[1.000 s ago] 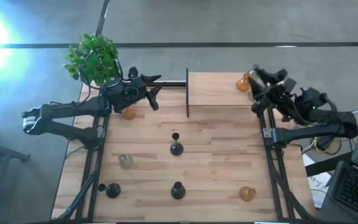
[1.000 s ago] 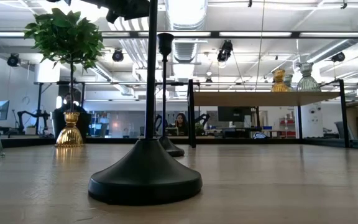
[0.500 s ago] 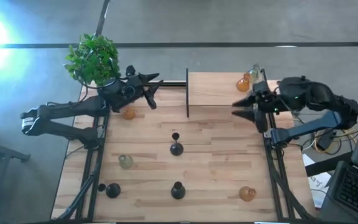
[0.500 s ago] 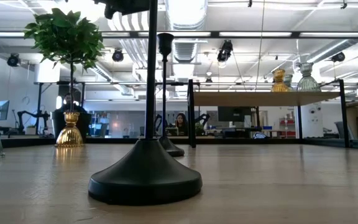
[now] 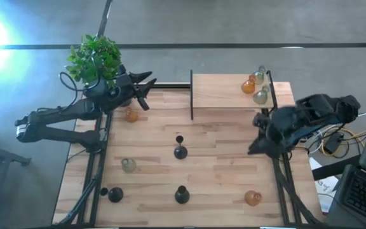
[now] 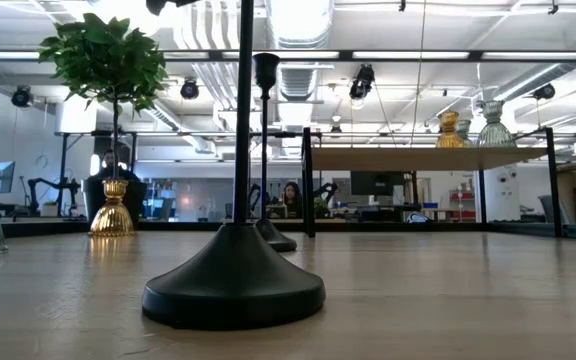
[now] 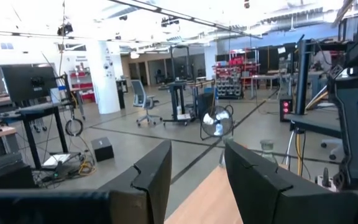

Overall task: Pick & Place candle stick holders
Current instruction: Put the bottom orange glass candle holder on the shelf

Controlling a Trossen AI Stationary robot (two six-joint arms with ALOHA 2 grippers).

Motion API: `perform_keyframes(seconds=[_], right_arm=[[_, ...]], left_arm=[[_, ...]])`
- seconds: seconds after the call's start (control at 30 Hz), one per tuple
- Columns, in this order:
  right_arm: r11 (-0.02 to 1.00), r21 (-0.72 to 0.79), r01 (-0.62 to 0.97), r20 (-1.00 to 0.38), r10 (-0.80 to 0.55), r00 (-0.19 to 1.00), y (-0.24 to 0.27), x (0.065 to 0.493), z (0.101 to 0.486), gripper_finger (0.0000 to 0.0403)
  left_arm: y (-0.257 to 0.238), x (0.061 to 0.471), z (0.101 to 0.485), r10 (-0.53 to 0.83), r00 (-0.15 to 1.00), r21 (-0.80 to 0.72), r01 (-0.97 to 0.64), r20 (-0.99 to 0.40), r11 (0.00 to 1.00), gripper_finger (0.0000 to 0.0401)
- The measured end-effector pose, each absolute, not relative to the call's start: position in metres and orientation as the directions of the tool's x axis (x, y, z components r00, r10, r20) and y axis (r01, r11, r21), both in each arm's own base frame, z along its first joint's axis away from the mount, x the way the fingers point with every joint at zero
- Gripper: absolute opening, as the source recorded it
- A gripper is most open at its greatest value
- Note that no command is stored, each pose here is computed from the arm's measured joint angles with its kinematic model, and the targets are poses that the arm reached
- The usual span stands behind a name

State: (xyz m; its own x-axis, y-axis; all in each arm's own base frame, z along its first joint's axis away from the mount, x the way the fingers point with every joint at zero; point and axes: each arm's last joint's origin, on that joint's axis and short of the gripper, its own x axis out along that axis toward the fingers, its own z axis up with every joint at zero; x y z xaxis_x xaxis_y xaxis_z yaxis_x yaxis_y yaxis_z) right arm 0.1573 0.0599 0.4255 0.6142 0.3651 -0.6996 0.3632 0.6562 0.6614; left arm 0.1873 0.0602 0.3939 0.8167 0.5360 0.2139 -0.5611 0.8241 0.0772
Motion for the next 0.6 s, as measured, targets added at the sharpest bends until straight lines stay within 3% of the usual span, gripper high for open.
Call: perform_keyframes(seconds=[0.17, 0.6], right_arm=[[0.660, 0.575, 0.484, -0.805, 0.350, 0.479, 0.079, 0.147, 0.412, 0.0129], [0.642, 0.426, 0.637, -0.901, 0.234, 0.366, 0.117, 0.135, 0.370, 0.0103]], left_arm=[[0.060, 0.187, 0.393, 0.536, 0.819, 0.081, -0.560, 0.203, 0.825, 0.0154], [0.060, 0.188, 0.389, 0.538, 0.826, 0.081, -0.556, 0.167, 0.828, 0.0154]])
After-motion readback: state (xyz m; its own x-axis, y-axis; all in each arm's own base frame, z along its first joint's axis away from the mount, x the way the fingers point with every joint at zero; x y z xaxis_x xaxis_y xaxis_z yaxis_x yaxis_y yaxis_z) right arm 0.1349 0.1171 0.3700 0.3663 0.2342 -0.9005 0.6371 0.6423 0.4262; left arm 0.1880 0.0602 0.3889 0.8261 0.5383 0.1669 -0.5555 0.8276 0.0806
